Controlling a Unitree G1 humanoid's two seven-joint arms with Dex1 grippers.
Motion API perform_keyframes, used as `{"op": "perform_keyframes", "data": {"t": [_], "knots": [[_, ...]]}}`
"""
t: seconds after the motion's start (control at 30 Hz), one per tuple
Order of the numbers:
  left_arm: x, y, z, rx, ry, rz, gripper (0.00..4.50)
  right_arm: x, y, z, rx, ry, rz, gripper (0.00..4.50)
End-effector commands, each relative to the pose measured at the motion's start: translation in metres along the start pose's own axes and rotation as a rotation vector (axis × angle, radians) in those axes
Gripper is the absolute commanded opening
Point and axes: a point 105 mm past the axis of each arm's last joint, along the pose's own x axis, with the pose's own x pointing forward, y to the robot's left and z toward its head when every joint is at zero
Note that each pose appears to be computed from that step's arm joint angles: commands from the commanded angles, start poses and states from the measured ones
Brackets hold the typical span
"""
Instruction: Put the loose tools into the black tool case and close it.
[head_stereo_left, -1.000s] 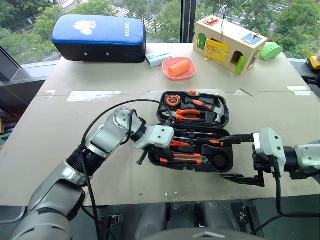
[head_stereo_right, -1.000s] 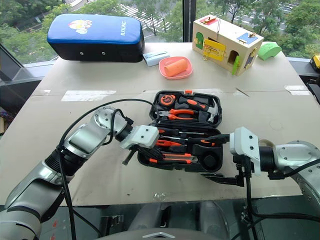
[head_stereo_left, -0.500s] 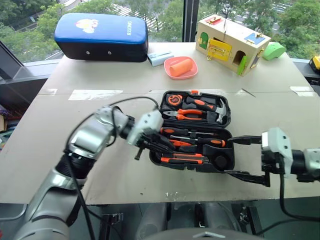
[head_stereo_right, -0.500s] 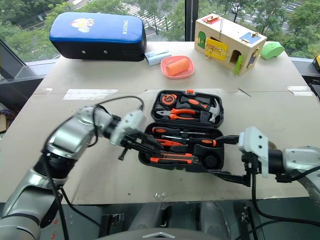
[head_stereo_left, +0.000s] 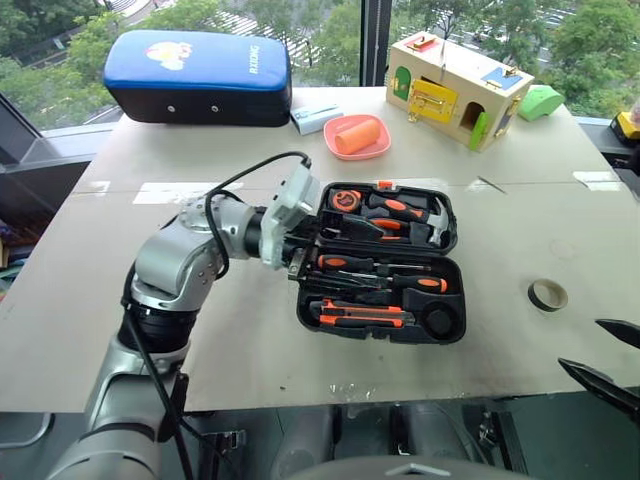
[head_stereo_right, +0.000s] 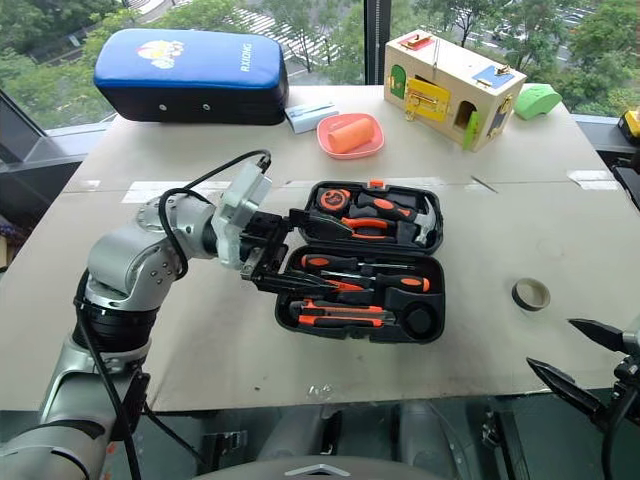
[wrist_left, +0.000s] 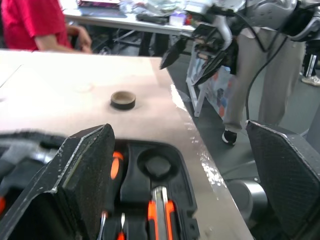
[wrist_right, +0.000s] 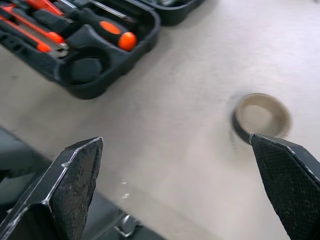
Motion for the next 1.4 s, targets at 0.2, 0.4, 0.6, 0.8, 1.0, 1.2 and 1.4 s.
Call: {"op": "perform_keyframes", "data": {"t": [0.2, 0.4, 0.6, 0.8, 1.0, 1.2, 1.4], "knots": [[0.011, 0.004, -0.001, 0.115, 0.043, 0.008, 4.46, 0.048, -0.039, -0.007, -0.043, 0.071, -0.058, 4.5], [0.014, 0.011, -0.003, 0.142, 0.07, 0.034, 4.46, 0.07, -0.049, -0.021, -0.068, 0.131, -0.058, 4.5], [0.016, 0.012, -0.008, 0.144, 0.083, 0.023, 4.5, 0.083, -0.057, -0.03, -0.051, 0.152, -0.083, 2.32], [0.019, 0.008, -0.017, 0.162, 0.111, -0.003, 4.5, 0.091, -0.061, -0.029, -0.075, 0.134, -0.08, 0.04], [0.019, 0.005, -0.019, 0.158, 0.118, -0.021, 4.5, 0.09, -0.057, -0.01, -0.151, 0.096, -0.02, 0.04], [0.013, -0.013, -0.04, 0.119, 0.215, -0.112, 4.5, 0.086, 0.011, 0.042, -0.353, 0.032, 0.412, 0.04], [0.008, -0.02, -0.057, 0.141, 0.297, -0.143, 4.5, 0.102, 0.069, 0.052, -0.553, 0.069, 0.714, 0.04]]}}
